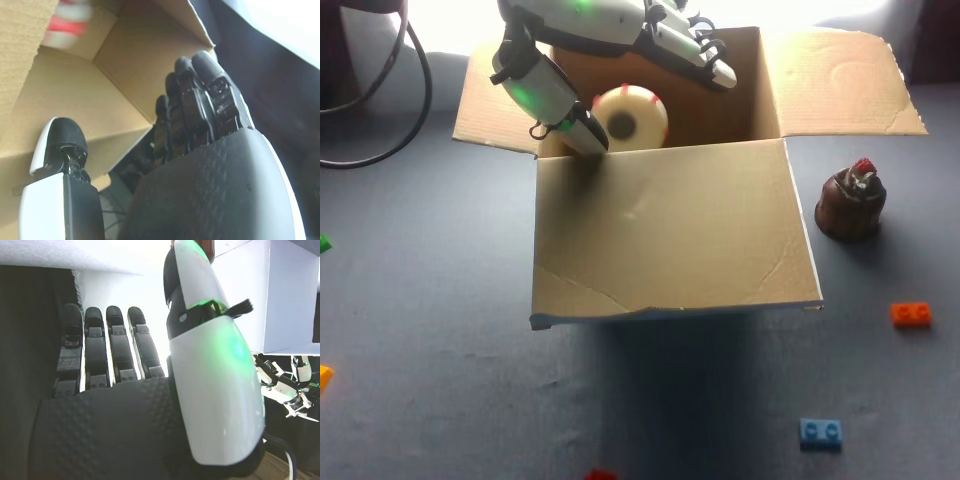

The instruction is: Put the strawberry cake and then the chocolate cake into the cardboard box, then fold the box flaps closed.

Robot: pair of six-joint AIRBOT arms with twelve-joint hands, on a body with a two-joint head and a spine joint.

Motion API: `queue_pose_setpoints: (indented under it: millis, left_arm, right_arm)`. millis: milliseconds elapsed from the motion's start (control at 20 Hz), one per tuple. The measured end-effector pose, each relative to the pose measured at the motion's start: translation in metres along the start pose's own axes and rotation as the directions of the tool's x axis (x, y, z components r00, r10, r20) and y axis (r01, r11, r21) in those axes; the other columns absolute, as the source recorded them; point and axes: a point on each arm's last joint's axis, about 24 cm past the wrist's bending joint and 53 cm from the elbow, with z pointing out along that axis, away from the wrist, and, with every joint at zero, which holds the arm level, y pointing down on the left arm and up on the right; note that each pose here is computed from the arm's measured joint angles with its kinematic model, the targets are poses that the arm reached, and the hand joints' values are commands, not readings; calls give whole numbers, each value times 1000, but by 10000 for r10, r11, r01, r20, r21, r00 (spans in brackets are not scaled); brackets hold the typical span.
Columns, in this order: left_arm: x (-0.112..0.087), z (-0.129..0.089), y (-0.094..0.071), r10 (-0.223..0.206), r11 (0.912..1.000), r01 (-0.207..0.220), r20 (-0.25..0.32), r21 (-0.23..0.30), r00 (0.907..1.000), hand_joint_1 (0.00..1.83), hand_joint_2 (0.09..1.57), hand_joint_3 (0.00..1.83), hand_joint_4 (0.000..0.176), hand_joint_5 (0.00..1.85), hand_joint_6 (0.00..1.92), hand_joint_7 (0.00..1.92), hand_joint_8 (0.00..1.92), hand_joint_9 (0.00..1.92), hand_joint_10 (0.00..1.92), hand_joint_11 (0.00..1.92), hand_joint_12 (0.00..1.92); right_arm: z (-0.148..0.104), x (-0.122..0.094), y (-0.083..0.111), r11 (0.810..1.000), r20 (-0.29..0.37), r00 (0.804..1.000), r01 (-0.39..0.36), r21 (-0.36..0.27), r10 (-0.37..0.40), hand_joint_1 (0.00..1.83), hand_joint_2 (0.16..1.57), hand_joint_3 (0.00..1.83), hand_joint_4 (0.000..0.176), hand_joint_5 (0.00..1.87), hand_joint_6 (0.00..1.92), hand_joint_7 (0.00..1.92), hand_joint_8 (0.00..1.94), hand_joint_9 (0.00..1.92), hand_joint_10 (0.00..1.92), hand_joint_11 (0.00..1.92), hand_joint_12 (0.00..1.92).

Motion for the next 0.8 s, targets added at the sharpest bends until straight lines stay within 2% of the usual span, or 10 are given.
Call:
queue_pose_setpoints:
  millis: [100,150,250,350,450,650,750,800]
  left_arm:
    - [0,-2,1,11,10000,-11,15,-23,10000,460,875,0,69,158,4,264,4,356,23,0,1195]
    - [-1,-4,3,32,10000,-31,44,-64,10000,475,882,0,63,195,12,319,14,395,29,0,1237]
    - [-9,-12,9,178,9997,-173,223,-200,9996,483,892,0,60,230,21,353,19,434,39,0,1283]
    - [-20,-21,16,122,9993,-105,495,-352,9987,504,919,8,50,285,28,392,17,495,51,9,1337]
    - [-22,-29,27,120,9982,-88,544,-589,9984,531,922,5,45,305,22,410,12,521,49,49,1317]
    - [-31,-51,46,40,9938,59,888,-1112,9960,539,936,9,47,288,9,401,4,500,34,51,1300]
    - [-24,-66,61,-28,9890,149,817,-1473,9967,544,934,6,49,295,9,402,4,501,30,26,1290]
    - [-21,-72,66,-43,9864,169,773,-1635,9970,560,934,3,48,297,6,406,3,508,26,32,1266]
  right_arm:
    - [0,0,0,9998,-16,9998,-186,4,186,976,1109,13,0,154,1,140,0,151,0,0,575]
    - [0,1,0,9992,-31,9992,-406,12,406,1002,1100,7,0,162,4,148,1,156,2,0,605]
    - [4,5,-1,9980,-144,9979,-627,18,627,994,1103,8,0,165,5,148,1,153,0,0,602]
    - [7,15,2,9931,-522,9917,-1172,45,1173,974,1105,9,0,168,6,151,2,155,3,0,603]
    - [10,17,5,9828,-633,9808,-1847,34,1845,975,1098,5,0,172,7,157,4,157,4,0,607]
    - [25,6,-2,9455,-373,9448,-3253,122,3255,1003,1073,0,0,116,0,137,0,155,2,0,539]
    - [32,11,-3,9187,-539,9172,-3940,258,3949,1123,1021,0,0,69,0,107,0,115,0,0,356]
    - [34,14,-3,9129,-627,9108,-4069,312,4081,1130,1025,0,1,53,0,93,0,97,0,0,349]
